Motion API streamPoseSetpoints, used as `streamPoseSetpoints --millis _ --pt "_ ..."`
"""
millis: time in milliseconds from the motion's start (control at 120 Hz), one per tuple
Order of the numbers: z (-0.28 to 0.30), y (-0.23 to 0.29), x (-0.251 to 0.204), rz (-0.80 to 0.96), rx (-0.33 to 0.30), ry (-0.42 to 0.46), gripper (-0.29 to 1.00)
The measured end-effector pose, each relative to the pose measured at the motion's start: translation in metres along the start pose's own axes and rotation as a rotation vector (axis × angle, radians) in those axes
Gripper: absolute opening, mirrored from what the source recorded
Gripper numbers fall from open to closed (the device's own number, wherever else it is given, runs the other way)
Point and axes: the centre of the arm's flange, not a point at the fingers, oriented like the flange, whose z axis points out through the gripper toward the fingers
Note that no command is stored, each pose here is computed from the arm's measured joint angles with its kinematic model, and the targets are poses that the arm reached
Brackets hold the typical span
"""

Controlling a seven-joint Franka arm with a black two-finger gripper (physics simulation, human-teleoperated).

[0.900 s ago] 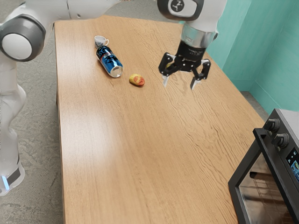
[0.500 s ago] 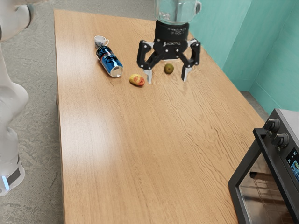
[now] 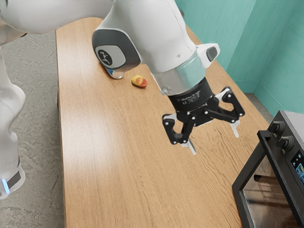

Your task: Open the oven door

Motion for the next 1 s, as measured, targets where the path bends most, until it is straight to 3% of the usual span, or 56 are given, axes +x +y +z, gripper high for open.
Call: streamPoseSetpoints --millis 208,433,758,1000 --pt "0.012 -0.002 -0.015 -0.012 -0.029 -0.048 0.70" --pt "0.051 0.012 0.001 -0.043 -0.026 -0.052 0.70" --pt "0.083 0.018 0.019 0.032 -0.059 0.026 0.70" --pt "0.084 0.007 -0.001 0.082 -0.056 0.007 0.70"
